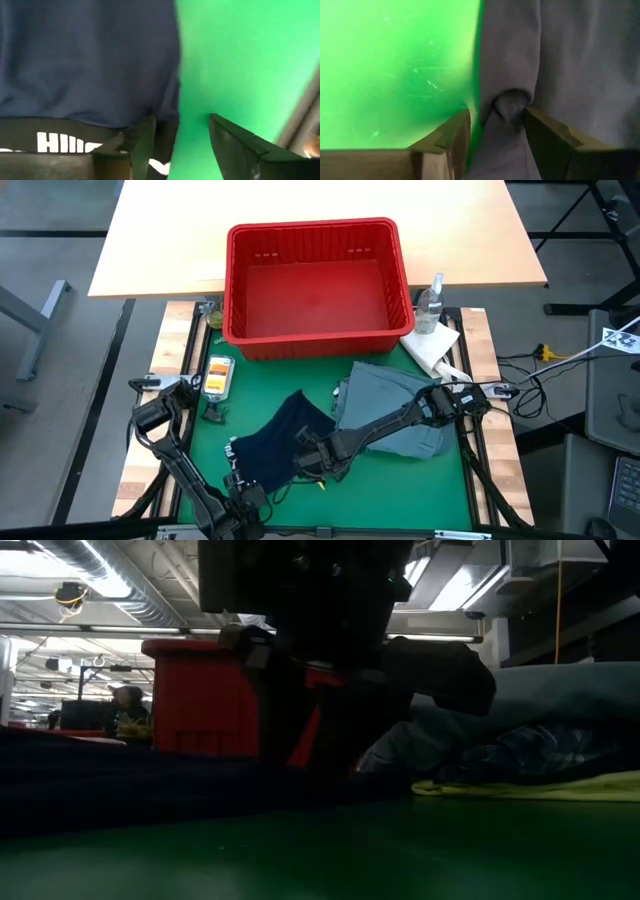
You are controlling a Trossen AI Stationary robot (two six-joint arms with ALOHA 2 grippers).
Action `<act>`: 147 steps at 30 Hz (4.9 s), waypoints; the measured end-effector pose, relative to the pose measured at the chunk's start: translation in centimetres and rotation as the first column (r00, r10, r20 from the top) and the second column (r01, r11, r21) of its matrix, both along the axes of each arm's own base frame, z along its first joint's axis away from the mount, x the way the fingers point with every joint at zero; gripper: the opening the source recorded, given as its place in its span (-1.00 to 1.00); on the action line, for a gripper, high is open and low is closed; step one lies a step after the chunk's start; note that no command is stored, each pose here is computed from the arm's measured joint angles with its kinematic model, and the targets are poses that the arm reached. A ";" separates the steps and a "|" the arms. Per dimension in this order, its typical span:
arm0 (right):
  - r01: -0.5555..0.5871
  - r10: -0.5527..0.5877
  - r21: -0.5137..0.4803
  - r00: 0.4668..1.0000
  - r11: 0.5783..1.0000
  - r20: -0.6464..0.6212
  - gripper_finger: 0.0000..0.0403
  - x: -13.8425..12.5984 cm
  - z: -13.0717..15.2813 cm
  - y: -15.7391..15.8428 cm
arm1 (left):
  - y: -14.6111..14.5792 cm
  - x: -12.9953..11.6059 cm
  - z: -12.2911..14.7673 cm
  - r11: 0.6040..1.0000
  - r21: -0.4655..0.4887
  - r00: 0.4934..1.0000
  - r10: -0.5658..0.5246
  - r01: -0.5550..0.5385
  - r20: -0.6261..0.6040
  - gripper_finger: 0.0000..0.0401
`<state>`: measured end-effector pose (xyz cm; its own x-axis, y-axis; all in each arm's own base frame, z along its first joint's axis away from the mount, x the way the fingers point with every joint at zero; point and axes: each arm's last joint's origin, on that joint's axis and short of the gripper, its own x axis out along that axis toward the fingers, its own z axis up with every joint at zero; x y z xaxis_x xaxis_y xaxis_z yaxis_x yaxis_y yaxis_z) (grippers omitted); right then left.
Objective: Fold Laundry from Bin
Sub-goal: Fold the dark blue underwear shorts
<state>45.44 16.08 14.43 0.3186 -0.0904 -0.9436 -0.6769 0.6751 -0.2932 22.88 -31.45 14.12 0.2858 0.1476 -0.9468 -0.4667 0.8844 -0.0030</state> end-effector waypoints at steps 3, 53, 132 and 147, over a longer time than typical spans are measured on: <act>0.006 -0.006 0.002 1.000 1.000 -0.002 -0.15 0.0 0.0 0.0 | 0.3 0.2 -0.1 0.999 0.009 0.999 0.035 -0.035 -0.010 -0.23; 0.002 0.052 0.577 0.996 0.817 -0.077 -0.98 -6.2 17.5 7.9 | -4.5 -3.0 21.6 0.948 -0.204 0.959 -0.209 0.247 0.190 -1.00; 0.238 -0.165 0.514 0.969 0.824 -0.184 -0.95 0.1 7.0 -10.6 | 4.7 1.2 7.6 0.940 0.340 0.967 0.053 0.036 -0.250 -1.00; 0.349 -0.307 0.435 0.937 0.830 -0.166 -0.95 0.7 6.0 -16.5 | 11.5 0.5 1.6 0.874 0.481 0.844 0.209 0.064 -0.493 -1.00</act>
<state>46.13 -0.39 20.47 0.2632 0.2667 -0.9271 -0.4000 0.9047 0.1467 23.35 -19.94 15.69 -0.2525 0.6038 -0.7561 -0.3387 0.6768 0.6536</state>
